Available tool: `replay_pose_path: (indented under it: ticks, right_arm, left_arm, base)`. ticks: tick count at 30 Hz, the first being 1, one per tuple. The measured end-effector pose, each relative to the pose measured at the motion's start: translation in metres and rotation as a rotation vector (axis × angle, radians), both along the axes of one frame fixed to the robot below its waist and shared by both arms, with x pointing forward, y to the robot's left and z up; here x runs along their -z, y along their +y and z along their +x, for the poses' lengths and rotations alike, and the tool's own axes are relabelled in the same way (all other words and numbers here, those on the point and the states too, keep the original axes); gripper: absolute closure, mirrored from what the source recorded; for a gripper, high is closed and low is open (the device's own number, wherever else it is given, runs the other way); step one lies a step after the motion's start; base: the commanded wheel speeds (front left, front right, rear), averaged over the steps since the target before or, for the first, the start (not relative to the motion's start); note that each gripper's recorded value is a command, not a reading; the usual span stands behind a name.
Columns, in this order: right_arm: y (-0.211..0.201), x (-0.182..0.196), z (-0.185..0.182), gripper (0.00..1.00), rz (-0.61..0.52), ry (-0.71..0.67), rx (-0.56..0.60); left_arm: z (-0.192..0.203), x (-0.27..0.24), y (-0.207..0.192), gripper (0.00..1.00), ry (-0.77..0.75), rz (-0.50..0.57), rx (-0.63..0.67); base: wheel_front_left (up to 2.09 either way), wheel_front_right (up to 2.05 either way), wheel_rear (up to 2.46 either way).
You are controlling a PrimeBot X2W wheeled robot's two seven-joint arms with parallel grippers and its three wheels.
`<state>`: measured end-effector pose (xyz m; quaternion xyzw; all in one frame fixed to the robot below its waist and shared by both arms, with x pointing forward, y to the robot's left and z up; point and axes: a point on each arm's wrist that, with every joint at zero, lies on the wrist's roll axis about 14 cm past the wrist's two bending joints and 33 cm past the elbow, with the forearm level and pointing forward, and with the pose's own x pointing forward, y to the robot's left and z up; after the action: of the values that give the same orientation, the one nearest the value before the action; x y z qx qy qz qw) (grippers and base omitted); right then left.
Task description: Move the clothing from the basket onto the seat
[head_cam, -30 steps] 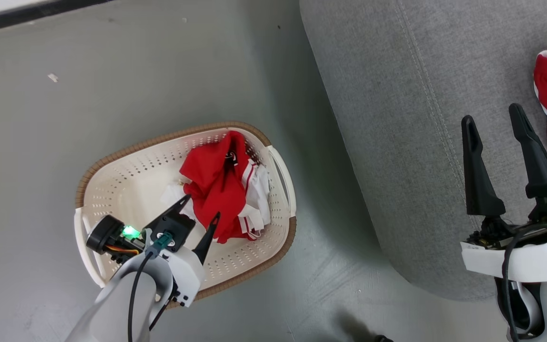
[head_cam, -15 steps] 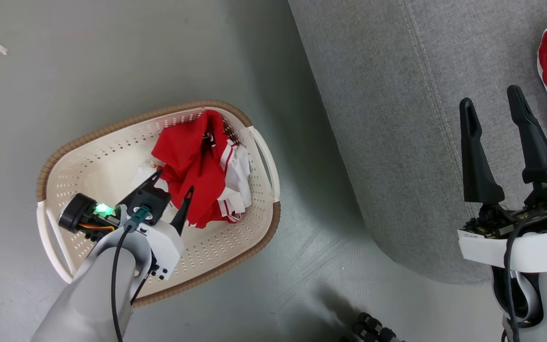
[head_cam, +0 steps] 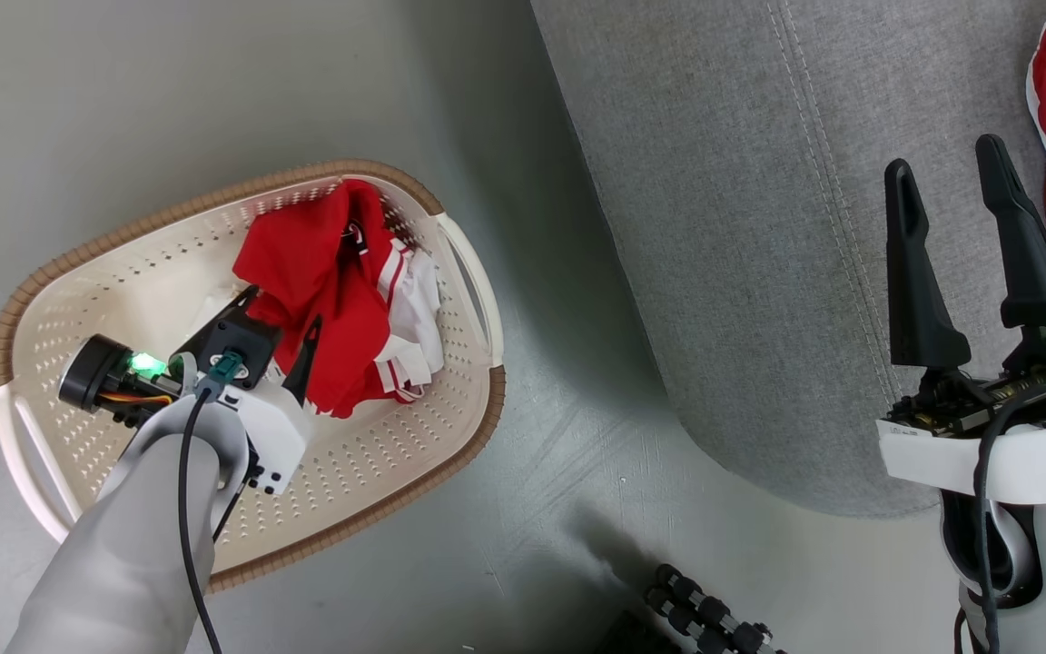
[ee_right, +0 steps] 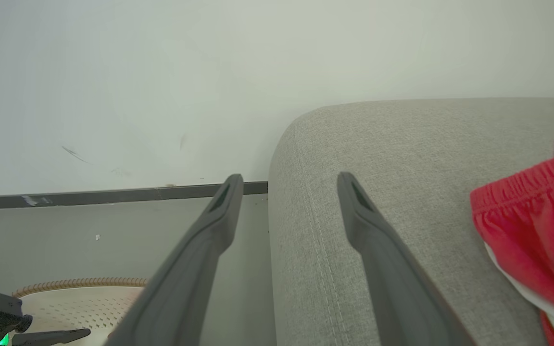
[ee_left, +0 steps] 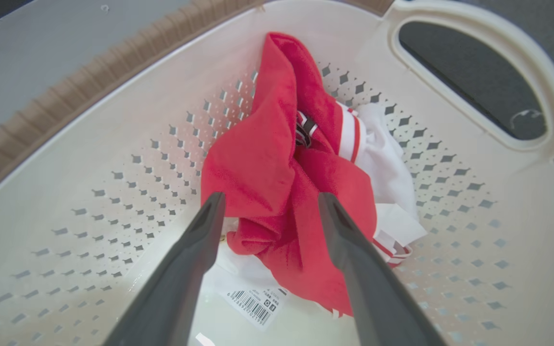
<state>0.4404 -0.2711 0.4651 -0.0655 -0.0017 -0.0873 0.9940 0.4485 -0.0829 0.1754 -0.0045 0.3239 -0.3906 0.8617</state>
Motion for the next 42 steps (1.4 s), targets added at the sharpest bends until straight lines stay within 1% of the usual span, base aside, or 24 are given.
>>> replay_pose_path:
  ticks: [10, 20, 27, 28, 29, 30, 32, 33, 35, 36, 42]
  right_arm:
    - [-0.004, 0.005, 0.007, 0.00, -0.005, 0.006, 0.004]
    - [-0.008, 0.011, 0.006, 0.00, -0.008, 0.028, 0.016]
    - [-0.008, 0.010, 0.009, 0.00, -0.014, 0.021, 0.013]
    - [-0.008, 0.010, 0.009, 0.00, -0.015, 0.022, 0.012]
    - [-0.008, 0.010, 0.009, 0.00, -0.015, 0.022, 0.012]
    - [-0.008, 0.010, 0.009, 0.00, -0.015, 0.022, 0.013]
    - [-0.008, 0.010, 0.009, 0.00, -0.016, 0.024, 0.013]
    - [-0.008, 0.011, 0.009, 0.00, -0.017, 0.026, 0.013]
    - [-0.008, 0.011, 0.009, 0.00, -0.019, 0.028, 0.012]
    - [-0.008, 0.012, 0.008, 0.00, -0.018, 0.030, 0.013]
    - [-0.009, 0.014, 0.008, 0.00, -0.019, 0.038, 0.015]
  left_arm:
    - [0.005, 0.015, -0.015, 0.00, 0.016, -0.014, 0.012]
    - [0.014, 0.022, -0.026, 0.00, 0.021, -0.028, 0.007]
    - [0.016, 0.019, -0.036, 0.00, 0.030, -0.053, -0.008]
    - [0.016, 0.018, -0.037, 0.03, 0.034, -0.056, -0.009]
    - [0.016, 0.018, -0.038, 0.15, 0.037, -0.058, -0.011]
    - [0.016, 0.017, -0.039, 0.31, 0.039, -0.061, -0.013]
    - [0.016, 0.018, -0.039, 0.56, 0.041, -0.060, -0.014]
    - [0.016, 0.018, -0.039, 0.56, 0.042, -0.058, -0.013]
    - [0.015, 0.018, -0.038, 0.74, 0.042, -0.057, -0.013]
    - [0.014, 0.018, -0.038, 1.00, 0.044, -0.056, -0.013]
    - [0.013, 0.017, -0.040, 1.00, 0.046, -0.058, -0.009]
  base:
    - [0.00, 0.00, 0.00]
    - [0.00, 0.00, 0.00]
    - [0.00, 0.00, 0.00]
    - [0.00, 0.00, 0.00]
    - [0.00, 0.00, 0.00]
    - [0.00, 0.00, 0.00]
    - [0.00, 0.00, 0.00]
    - [0.00, 0.00, 0.00]
    - [0.00, 0.00, 0.00]
    - [0.00, 0.00, 0.00]
    - [0.00, 0.00, 0.00]
